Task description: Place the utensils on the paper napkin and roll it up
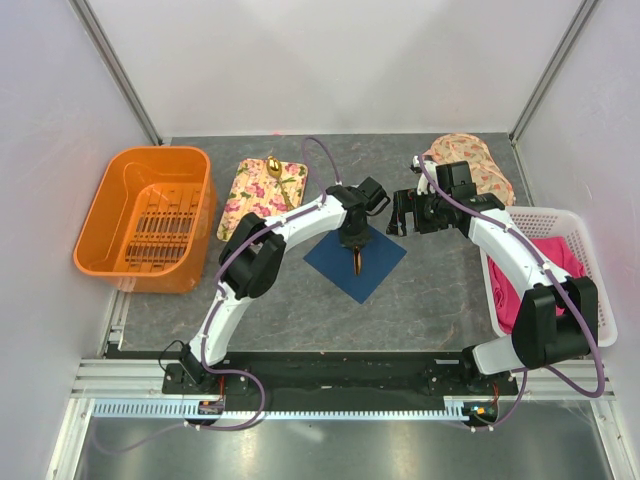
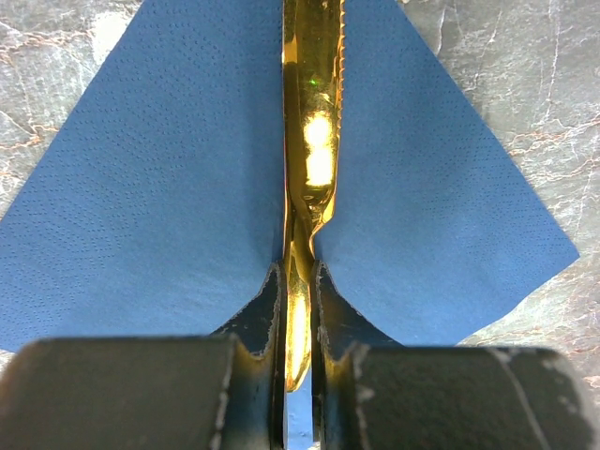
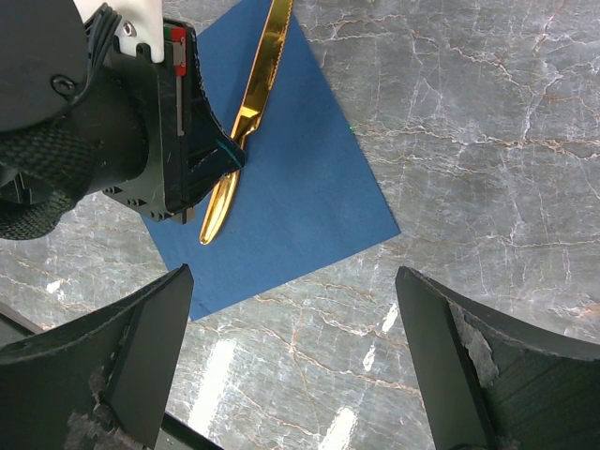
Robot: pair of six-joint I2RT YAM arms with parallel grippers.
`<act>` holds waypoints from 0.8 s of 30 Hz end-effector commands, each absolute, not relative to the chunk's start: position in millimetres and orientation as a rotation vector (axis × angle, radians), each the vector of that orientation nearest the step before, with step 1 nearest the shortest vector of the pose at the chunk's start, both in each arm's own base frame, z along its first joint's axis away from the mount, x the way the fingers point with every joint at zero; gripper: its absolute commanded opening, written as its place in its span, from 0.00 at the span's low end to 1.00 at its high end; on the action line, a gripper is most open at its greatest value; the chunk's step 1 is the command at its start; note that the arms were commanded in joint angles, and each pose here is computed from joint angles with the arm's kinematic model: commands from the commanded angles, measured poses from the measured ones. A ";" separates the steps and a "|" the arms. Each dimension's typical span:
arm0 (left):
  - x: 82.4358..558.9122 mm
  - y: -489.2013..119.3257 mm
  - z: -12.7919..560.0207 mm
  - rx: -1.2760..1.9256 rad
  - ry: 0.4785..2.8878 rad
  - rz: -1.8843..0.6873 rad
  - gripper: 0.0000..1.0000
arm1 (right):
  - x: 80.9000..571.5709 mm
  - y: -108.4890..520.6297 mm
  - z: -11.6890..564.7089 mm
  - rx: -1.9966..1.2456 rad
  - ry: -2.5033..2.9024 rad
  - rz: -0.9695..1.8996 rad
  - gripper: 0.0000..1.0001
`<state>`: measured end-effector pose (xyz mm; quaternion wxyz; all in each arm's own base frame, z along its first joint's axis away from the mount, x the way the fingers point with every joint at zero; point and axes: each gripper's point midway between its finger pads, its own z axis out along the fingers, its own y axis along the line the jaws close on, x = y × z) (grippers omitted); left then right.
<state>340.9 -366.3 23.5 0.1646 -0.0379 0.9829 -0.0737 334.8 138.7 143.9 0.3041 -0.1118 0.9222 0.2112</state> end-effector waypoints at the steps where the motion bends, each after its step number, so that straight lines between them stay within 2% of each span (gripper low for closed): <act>1: 348.6 -378.8 40.1 -0.136 2.754 -0.261 0.22 | 338.8 140.4 154.2 -0.295 2.396 0.578 0.98; 4: 353.1 -382.8 59.7 -0.097 2.718 -0.310 0.43 | 335.4 141.5 152.8 -0.297 2.401 0.595 0.98; 7: 358.0 -380.1 87.1 -0.055 2.674 -0.361 0.50 | 329.5 145.7 148.3 -0.291 2.417 0.634 0.96; 9: 359.5 -374.0 97.0 -0.030 2.659 -0.378 0.52 | 325.5 147.6 143.9 -0.278 2.434 0.661 0.92; 10: 360.3 -370.6 116.5 -0.001 2.622 -0.406 0.53 | 322.5 151.6 142.5 -0.282 2.439 0.694 0.86; 12: 360.3 -359.7 123.6 0.014 2.609 -0.432 0.53 | 318.2 155.1 133.3 -0.256 2.457 0.733 0.79; 13: 359.6 -354.3 128.1 0.054 2.596 -0.437 0.53 | 313.4 161.0 129.5 -0.259 2.465 0.786 0.71; 15: 351.9 -336.0 133.4 0.089 2.596 -0.465 0.52 | 308.2 167.5 118.7 -0.231 2.476 0.853 0.63; 16: 352.7 -330.0 133.8 0.136 2.583 -0.469 0.50 | 307.4 170.1 114.6 -0.219 2.482 0.879 0.53; 17: 347.5 -317.2 133.6 0.155 2.592 -0.487 0.49 | 305.6 173.8 112.6 -0.202 2.484 0.919 0.49; 19: 342.3 -304.4 126.3 0.271 2.593 -0.477 0.47 | 306.9 178.5 106.5 -0.181 2.470 0.957 0.42; 24: 336.6 -291.1 145.7 0.466 2.513 -0.617 0.48 | 309.2 186.7 89.4 -0.161 2.458 0.996 0.34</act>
